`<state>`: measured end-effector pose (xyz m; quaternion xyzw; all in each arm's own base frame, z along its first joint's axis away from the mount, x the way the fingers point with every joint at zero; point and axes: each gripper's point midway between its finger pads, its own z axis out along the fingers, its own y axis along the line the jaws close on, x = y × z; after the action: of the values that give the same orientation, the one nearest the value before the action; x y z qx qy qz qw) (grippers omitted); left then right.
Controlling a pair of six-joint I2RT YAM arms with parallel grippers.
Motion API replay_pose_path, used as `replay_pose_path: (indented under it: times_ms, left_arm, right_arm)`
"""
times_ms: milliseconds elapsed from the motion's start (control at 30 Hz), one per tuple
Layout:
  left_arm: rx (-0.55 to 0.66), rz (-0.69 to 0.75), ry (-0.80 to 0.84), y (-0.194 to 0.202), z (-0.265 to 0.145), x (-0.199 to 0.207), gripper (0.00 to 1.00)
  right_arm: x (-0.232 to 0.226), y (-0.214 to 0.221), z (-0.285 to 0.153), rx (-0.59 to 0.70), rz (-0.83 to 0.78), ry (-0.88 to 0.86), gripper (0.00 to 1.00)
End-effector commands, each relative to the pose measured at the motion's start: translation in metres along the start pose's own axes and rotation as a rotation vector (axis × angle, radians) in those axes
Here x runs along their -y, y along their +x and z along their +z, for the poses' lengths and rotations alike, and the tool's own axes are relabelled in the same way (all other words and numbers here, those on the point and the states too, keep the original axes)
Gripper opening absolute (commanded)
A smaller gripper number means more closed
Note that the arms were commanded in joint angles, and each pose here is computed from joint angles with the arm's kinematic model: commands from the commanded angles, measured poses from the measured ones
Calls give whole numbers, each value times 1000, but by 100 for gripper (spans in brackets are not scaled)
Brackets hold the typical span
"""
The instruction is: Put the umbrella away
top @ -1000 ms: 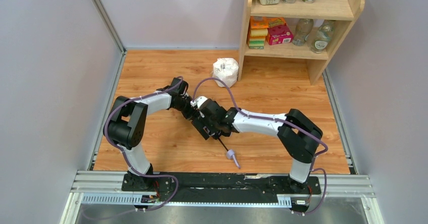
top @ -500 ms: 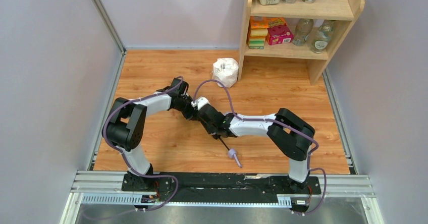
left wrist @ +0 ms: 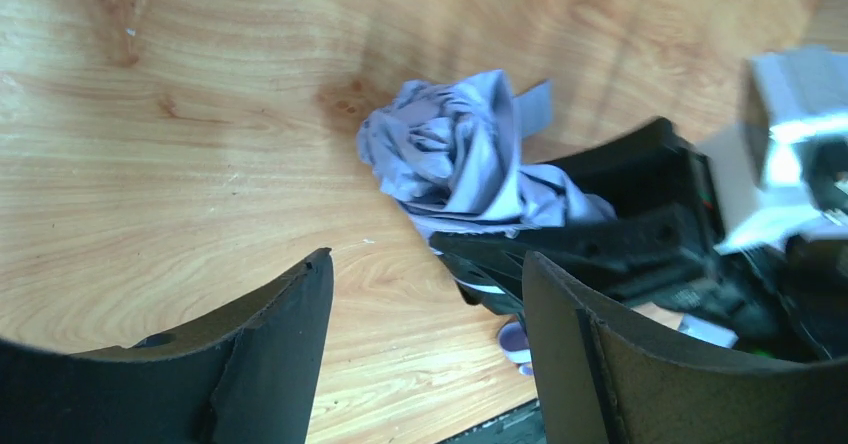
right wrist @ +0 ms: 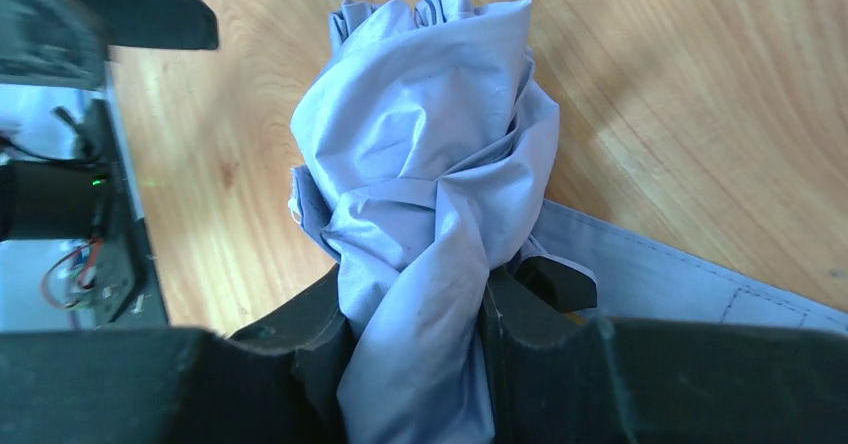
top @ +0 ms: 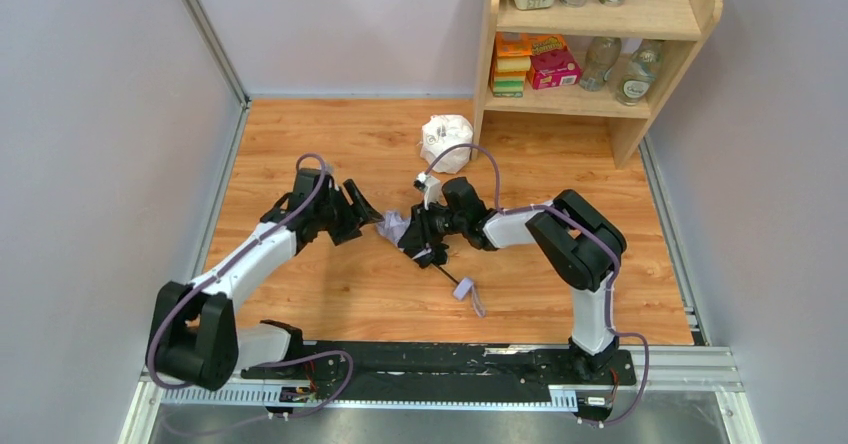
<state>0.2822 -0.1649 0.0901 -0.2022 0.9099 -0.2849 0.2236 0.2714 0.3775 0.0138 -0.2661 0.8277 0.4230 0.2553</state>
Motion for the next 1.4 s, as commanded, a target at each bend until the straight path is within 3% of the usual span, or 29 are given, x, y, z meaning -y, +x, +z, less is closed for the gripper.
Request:
replay_pose_path:
  times_ms: [0,167,367,533,867,1200,1267,1333,1367]
  left_arm:
    - [73,32,97,-7,-17,14,75]
    - [55,-45,201,3,-16,25,75]
    - [-42,-253,89,23,1,2,76]
    - [-13,-371,80,21,8,-3,77]
    - [-12,-338,142,17,34,32,77]
    - [-147,-395,-106,67,68,-15,78]
    - [-161,-367,-187,80,73,-28,75]
    - [-189,-343,-295,94,79,-52,67]
    - [-205,-337,-324,98,80,-58,54]
  right_arm:
    - [40,181,-32,-547,343,117,0]
    - [38,185,-35,-604,391,66,0]
    - [44,174,-35,-603,405,59,0]
    - [46,165,-31,-603,392,55,0]
    - [44,156,-26,-601,392,38,0]
    - [42,148,-25,-612,378,26,0]
    - [42,146,-23,-613,373,26,0]
    - [41,143,-21,-610,369,18,0]
    - [40,142,-20,-612,367,18,0]
